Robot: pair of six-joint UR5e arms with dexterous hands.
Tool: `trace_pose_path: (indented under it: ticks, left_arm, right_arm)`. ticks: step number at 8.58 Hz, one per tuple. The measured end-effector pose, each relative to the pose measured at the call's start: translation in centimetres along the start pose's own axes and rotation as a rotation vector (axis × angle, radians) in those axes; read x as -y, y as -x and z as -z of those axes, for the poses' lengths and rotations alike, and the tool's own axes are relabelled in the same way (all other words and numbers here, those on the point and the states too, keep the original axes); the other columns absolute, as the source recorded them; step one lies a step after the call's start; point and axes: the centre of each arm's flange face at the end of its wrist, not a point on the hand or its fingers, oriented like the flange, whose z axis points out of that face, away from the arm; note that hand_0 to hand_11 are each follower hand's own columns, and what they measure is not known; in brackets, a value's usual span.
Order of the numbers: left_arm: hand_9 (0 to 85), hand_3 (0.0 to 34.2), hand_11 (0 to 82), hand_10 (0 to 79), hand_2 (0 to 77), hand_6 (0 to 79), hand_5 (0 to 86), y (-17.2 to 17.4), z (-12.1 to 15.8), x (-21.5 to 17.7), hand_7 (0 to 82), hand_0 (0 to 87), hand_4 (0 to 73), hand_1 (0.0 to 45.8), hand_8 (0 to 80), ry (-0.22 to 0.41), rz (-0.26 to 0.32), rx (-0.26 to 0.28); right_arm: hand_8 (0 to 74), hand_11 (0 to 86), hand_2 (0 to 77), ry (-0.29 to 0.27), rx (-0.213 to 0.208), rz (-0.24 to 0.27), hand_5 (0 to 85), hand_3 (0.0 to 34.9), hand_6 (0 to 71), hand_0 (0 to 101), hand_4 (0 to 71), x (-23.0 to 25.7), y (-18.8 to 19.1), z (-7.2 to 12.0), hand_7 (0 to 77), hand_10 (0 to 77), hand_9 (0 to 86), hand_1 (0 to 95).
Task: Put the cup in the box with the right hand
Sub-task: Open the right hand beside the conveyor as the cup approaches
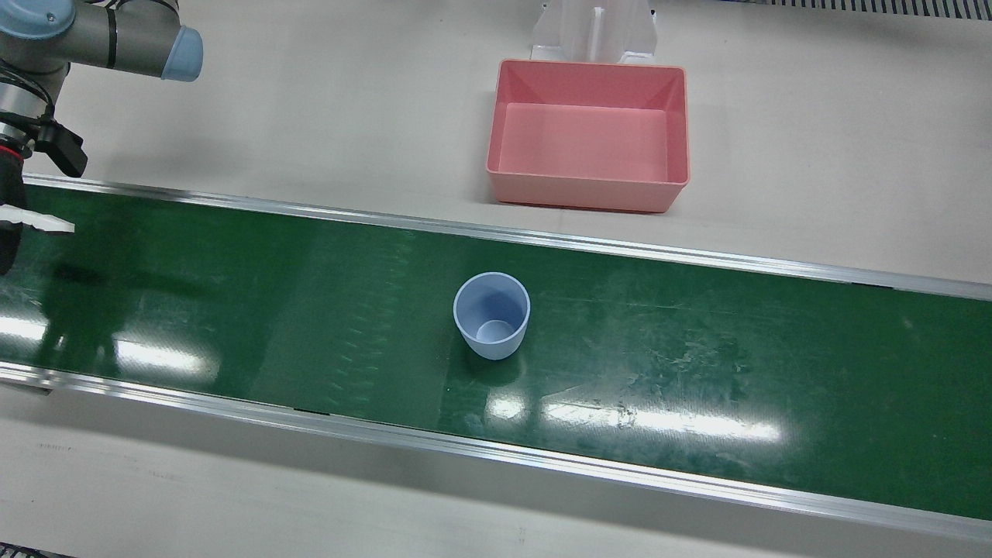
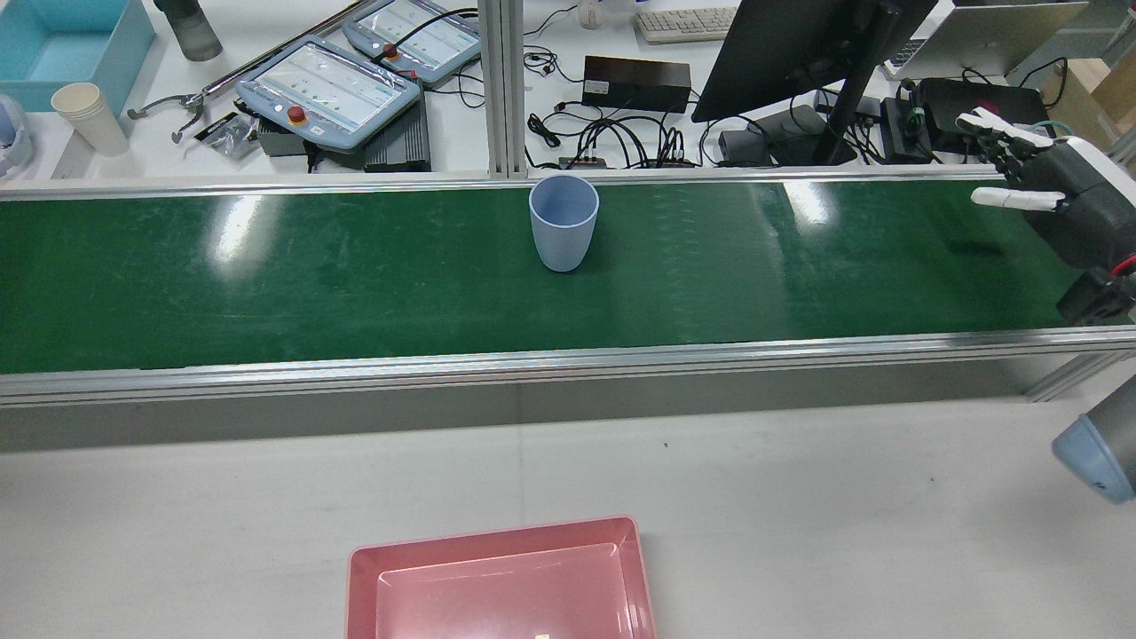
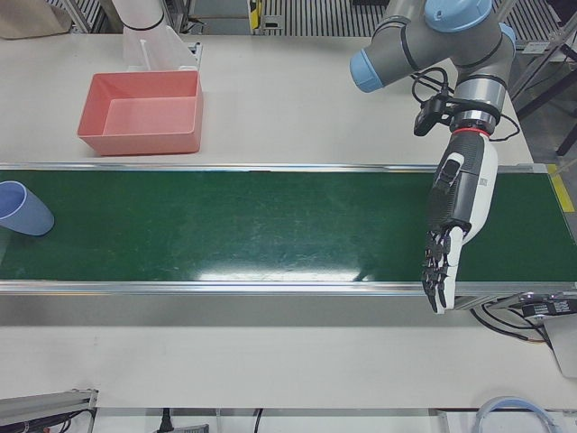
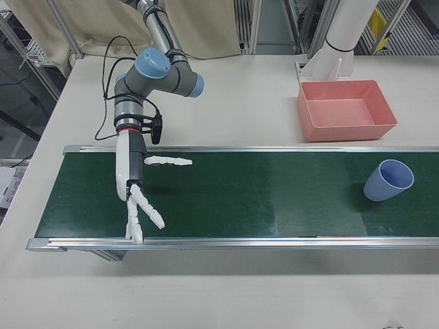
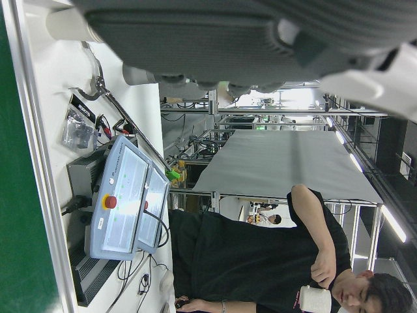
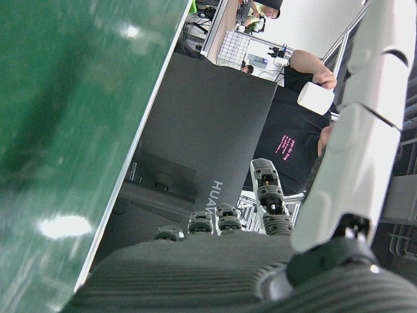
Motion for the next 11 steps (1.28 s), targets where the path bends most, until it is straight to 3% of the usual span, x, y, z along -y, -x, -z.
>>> trace_pose_path:
  ticks: [1, 5, 11]
  left_arm:
    - [0.0, 0.0, 0.0, 0.0, 1.1, 0.5, 0.5, 0.0, 0.0, 0.0, 0.5, 0.1, 1.1, 0.5, 0.0, 0.0, 0.0, 0.0]
    - [0.0, 0.0, 0.0, 0.0, 1.1, 0.5, 0.5, 0.0, 0.0, 0.0, 0.5, 0.0, 1.1, 0.5, 0.0, 0.0, 0.0, 0.0]
    - [0.0, 0.0, 0.0, 0.0, 1.1, 0.5, 0.5, 0.0, 0.0, 0.1, 0.5, 0.0, 1.1, 0.5, 0.0, -0.001, 0.0, 0.0]
  right_arm:
    - [4.4, 1.1, 7.1, -0.001, -0.008, -0.003, 6.0, 0.0, 3.8, 49, 0.0, 0.1, -0.3, 0.4, 9.8, 0.5, 4.4, 18.5]
    - [3.3, 1.1, 7.1, 0.006, -0.019, -0.008, 6.0, 0.0, 3.8, 49, 0.0, 0.9, -0.4, 2.9, 10.4, 0.5, 3.3, 18.5]
    - [3.8, 1.1, 7.1, -0.001, -0.036, -0.005, 6.0, 0.0, 3.8, 49, 0.0, 1.2, -1.0, 3.5, 10.4, 0.5, 3.8, 16.9]
